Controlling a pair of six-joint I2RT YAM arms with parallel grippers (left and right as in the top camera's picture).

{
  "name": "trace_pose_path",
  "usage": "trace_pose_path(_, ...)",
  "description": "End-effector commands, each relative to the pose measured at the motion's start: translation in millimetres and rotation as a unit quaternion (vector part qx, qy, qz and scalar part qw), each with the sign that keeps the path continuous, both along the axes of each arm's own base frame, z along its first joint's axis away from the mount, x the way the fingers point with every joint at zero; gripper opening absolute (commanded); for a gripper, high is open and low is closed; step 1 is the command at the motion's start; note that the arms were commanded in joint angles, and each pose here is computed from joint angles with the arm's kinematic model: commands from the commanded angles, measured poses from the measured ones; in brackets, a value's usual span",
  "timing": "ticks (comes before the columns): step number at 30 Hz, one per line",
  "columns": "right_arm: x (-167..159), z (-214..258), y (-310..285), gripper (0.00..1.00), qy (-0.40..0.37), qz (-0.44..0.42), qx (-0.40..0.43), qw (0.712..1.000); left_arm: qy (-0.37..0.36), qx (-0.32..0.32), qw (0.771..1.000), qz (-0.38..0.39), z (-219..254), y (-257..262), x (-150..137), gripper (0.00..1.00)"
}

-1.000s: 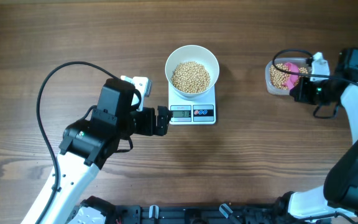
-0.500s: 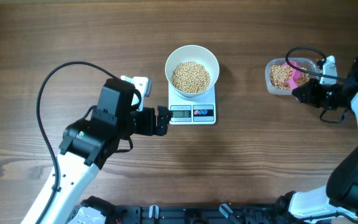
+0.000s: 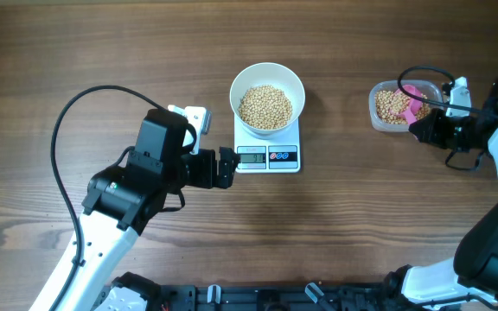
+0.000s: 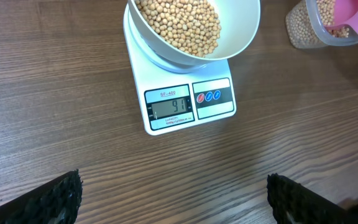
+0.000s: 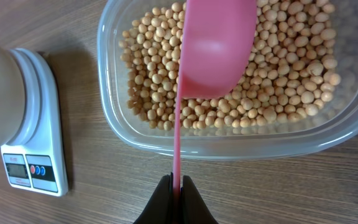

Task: Scoop item into bowl and weigh 150g on scale
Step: 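Lift the filled scoop up out of the tub with the right gripper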

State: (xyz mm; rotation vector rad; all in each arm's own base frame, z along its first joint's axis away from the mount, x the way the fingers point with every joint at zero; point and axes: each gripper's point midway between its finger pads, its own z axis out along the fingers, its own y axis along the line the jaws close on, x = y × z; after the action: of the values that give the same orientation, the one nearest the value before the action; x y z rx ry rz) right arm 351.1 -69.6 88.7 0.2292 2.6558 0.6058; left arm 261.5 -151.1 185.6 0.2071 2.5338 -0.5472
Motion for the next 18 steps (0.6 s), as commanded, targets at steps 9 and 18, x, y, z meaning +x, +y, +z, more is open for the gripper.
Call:
trace_pose_path(9, 4.7, 11.2, 19.4, 0.04, -0.032, 0.014, 0.082, 0.996, -0.004, -0.004, 1.000, -0.009, 2.8, -3.1, -1.1, 1.00)
trace_pose_path(18, 1.1, 27.6, 1.8, 0.04, -0.055, -0.032, 0.152, 0.986, -0.004, -0.004, 1.000, -0.009, 2.8, -3.1, -1.1, 1.00)
